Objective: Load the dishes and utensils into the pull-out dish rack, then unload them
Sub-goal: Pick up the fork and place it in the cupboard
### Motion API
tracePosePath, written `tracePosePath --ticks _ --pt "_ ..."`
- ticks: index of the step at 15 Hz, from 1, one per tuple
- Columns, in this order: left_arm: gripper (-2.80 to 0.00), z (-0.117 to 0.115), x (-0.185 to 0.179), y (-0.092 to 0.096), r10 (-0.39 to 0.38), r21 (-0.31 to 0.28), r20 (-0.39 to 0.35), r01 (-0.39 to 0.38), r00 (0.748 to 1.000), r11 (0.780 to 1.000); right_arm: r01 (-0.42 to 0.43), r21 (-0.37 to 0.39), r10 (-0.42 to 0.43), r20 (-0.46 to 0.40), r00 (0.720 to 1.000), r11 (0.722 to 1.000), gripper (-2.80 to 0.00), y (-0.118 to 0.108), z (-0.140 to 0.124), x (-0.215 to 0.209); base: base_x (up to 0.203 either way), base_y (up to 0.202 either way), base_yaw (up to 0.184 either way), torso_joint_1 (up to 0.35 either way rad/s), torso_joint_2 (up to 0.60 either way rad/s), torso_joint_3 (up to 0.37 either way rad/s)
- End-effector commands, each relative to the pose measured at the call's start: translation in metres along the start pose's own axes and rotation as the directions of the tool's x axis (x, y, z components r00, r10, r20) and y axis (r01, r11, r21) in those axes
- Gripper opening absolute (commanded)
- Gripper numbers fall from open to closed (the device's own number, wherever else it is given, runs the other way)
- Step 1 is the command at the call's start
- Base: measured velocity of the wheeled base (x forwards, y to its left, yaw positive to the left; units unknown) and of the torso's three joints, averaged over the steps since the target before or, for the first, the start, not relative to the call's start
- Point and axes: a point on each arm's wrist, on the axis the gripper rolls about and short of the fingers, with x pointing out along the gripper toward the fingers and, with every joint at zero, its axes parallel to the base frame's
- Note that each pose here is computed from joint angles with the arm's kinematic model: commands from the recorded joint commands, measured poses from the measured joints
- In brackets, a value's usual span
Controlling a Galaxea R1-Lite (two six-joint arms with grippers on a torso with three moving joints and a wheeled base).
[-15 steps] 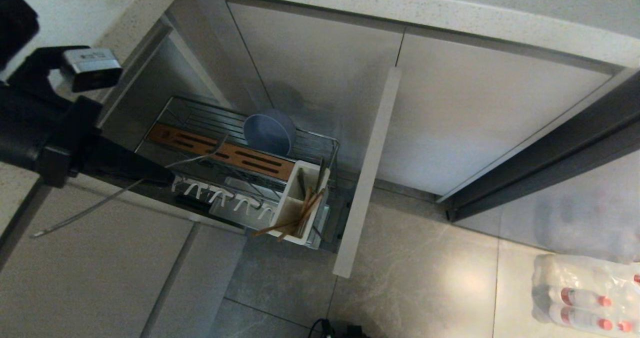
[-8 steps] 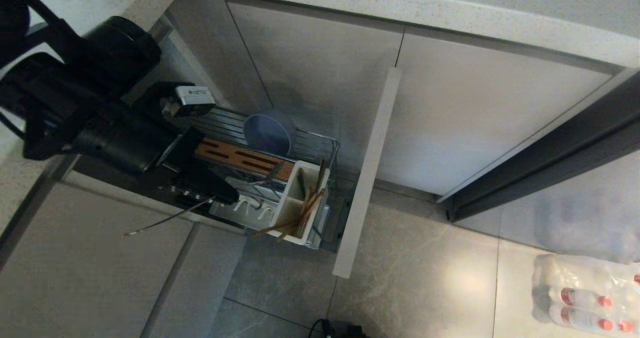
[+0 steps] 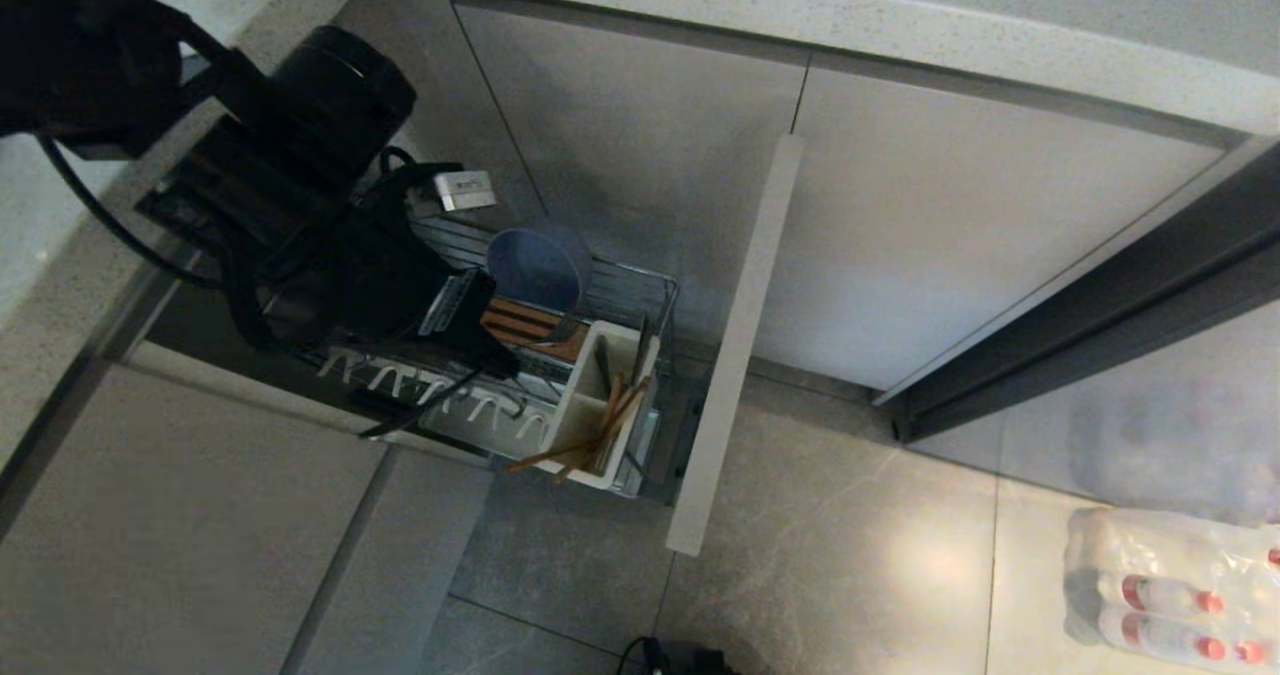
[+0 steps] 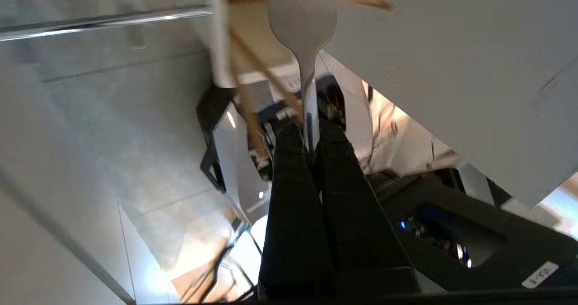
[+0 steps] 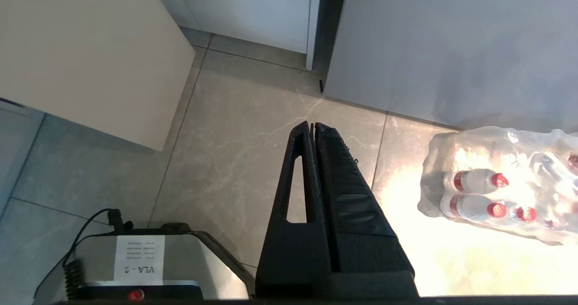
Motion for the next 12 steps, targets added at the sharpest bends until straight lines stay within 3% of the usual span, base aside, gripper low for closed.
tracePosePath --ticks 1,4,8,12 --pt "-2.80 0.003 0.017 -0.005 -0.016 0.013 -0.045 0.017 0.999 1.000 0.000 0.000 0.000 -0.001 1.000 1.000 -2.80 0.000 0.000 0.000 0.000 0.000 0.000 0.000 0.00 0.000" --pt "-2.80 0.007 0.037 -0.015 -0.016 0.023 -0.071 0.018 0.997 1.000 0.000 0.000 0.000 -0.001 1.000 1.000 -2.80 0.000 0.000 0.000 0.000 0.000 0.000 0.000 0.00 0.000" --pt "-2.80 0.012 0.065 -0.012 0.097 0.015 -0.109 -0.096 0.989 0.995 0.000 0.000 0.000 -0.001 1.000 1.000 -2.80 0.000 0.000 0.000 0.000 0.000 0.000 0.000 0.00 0.000" --pt "-2.80 0.019 0.084 -0.009 0.136 -0.008 -0.094 -0.138 0.986 0.990 0.000 0.000 0.000 -0.001 1.000 1.000 -2.80 0.000 0.000 0.000 0.000 0.000 0.000 0.000 0.00 0.000"
